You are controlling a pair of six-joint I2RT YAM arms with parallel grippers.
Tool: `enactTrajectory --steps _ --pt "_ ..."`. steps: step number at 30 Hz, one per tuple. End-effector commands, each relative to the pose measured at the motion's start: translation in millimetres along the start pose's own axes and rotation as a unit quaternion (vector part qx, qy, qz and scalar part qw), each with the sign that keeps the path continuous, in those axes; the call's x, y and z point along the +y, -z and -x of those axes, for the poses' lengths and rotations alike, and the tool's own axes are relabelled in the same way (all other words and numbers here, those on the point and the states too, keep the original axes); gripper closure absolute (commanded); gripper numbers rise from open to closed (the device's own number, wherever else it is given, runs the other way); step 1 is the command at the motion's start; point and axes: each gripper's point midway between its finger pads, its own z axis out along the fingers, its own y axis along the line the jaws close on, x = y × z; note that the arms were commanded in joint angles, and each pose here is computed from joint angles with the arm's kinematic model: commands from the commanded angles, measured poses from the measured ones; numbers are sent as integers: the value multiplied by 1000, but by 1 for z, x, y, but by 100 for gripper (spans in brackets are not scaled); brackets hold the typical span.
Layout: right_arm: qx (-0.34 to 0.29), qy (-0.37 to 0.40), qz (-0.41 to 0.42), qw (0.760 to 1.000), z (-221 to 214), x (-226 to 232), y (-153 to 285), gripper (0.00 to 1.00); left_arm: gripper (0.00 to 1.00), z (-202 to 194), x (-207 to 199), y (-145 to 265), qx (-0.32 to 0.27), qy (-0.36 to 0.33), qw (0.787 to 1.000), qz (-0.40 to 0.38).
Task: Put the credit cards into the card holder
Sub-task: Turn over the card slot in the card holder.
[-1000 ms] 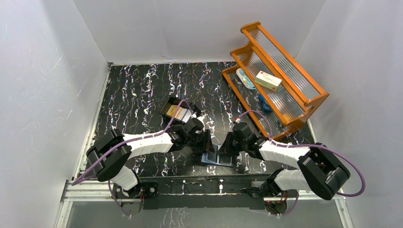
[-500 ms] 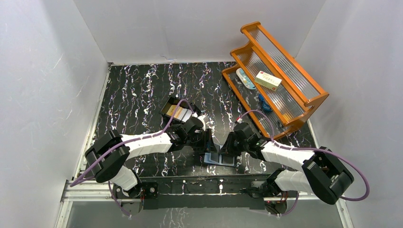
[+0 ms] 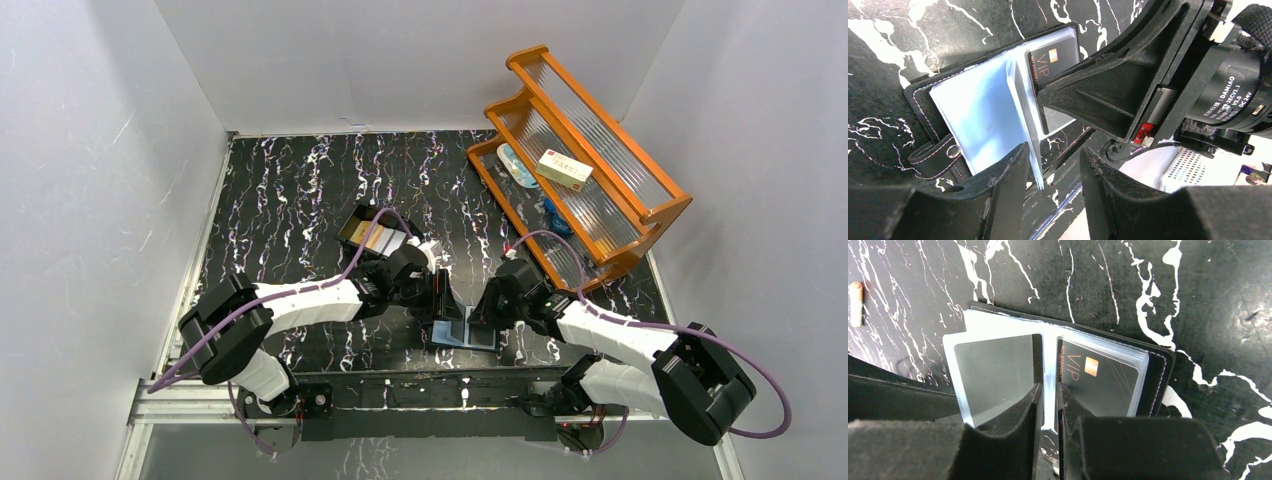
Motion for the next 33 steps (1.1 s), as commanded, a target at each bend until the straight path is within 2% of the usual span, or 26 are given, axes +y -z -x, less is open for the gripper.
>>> enactTrajectory --steps 1,12,26,30,33 --pt "-29 12 -14 999 18 9 12 76 59 10 -22 2 -6 -6 999 -36" --pt "-110 22 -81 990 48 -5 54 75 59 13 -40 -16 6 -13 998 -65" --pt "-172 -6 -53 984 66 6 85 73 59 6 -51 -33 23 -16 996 -85" --pt "-167 2 -35 985 65 13 85 72 59 17 -38 -27 5 -35 999 -25" --pt "-158 6 -28 987 61 15 83 69 59 34 -5 -11 -8 -67 993 93"
